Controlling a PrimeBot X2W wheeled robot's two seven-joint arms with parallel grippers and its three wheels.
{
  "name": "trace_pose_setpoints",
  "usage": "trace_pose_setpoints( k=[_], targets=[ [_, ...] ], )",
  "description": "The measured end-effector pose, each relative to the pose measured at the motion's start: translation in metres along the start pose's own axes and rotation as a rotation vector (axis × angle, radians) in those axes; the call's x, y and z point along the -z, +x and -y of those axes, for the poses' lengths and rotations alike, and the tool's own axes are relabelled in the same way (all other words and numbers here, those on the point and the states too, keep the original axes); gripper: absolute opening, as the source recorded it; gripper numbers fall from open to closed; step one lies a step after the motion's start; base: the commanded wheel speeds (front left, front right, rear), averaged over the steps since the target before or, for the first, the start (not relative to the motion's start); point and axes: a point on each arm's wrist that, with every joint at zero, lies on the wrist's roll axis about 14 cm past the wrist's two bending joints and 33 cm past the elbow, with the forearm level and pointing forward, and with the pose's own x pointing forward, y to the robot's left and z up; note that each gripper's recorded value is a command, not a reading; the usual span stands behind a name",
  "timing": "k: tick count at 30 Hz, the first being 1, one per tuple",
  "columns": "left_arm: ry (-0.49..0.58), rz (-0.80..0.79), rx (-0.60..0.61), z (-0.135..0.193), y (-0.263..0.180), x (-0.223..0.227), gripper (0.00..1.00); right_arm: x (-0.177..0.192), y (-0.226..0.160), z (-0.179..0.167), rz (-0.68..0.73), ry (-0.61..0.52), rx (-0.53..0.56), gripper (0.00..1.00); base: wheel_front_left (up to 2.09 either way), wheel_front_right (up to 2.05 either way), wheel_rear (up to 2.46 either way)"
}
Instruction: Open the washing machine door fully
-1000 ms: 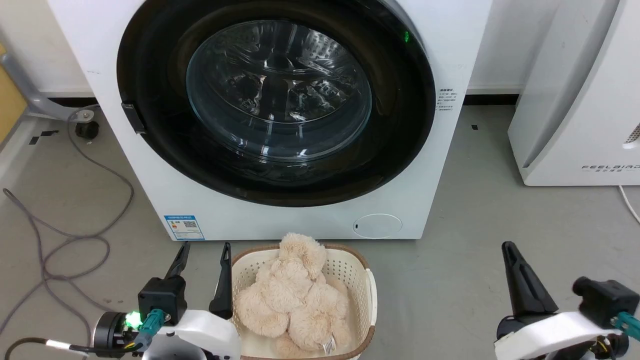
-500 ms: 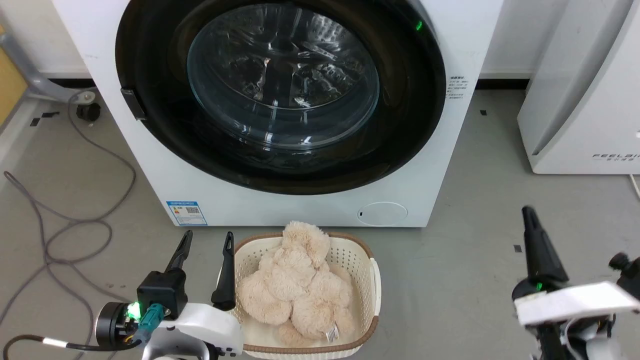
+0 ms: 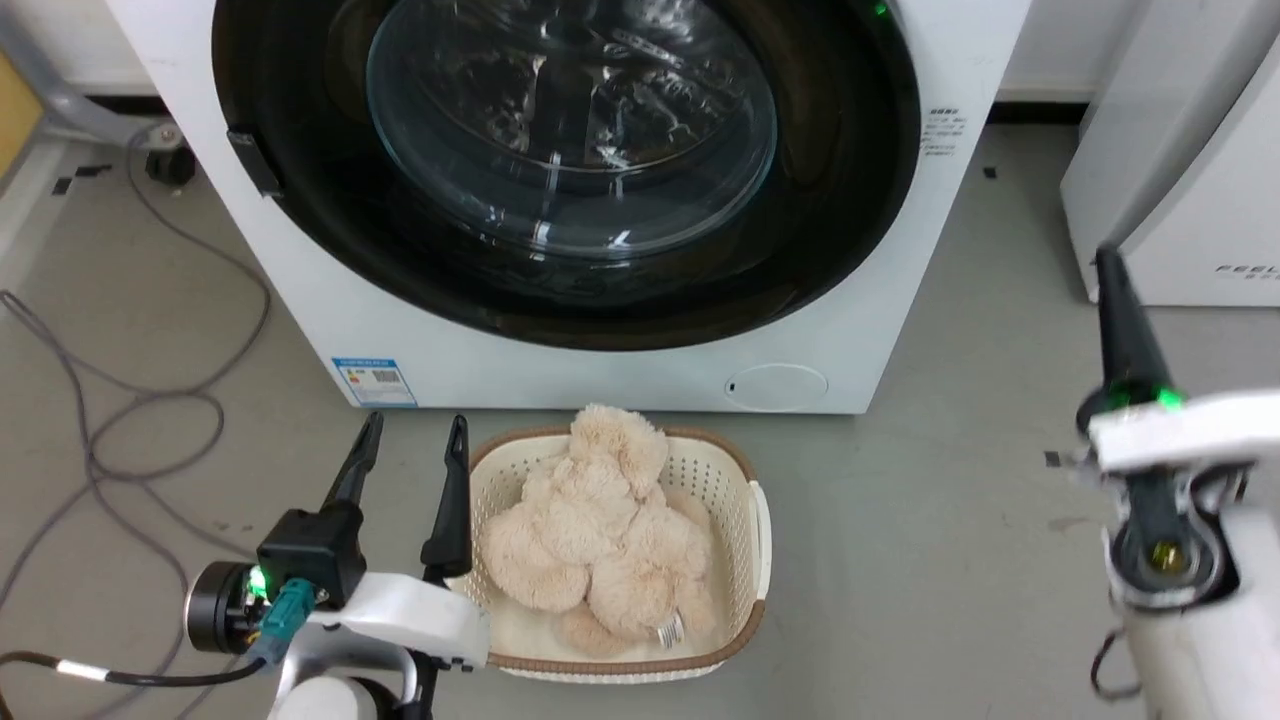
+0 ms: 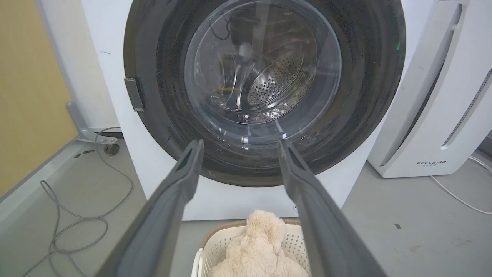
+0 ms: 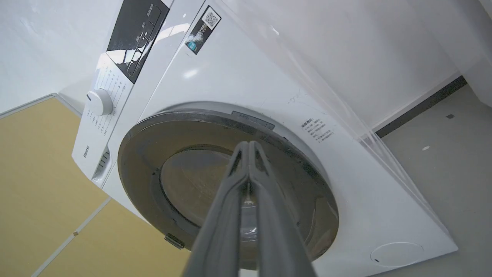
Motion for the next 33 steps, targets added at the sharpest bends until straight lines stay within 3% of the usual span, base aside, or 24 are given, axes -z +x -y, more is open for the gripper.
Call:
trace_pose_setpoints(
  k=[17, 33],
  targets=[
    [-0.013, 0.027, 0.007, -0.004, 0.026, 0.005, 1.0, 0.008, 0.114, -0.031, -0.122, 0.093, -0.073, 0.0, 0.0, 0.0, 0.0],
    [-0.034, 0.023, -0.008, -0.013, 0.043, 0.02, 1.0, 0.054, 0.185, -0.054, -0.461, -0.095, -0.084, 0.0, 0.0, 0.0, 0.0]
  ],
)
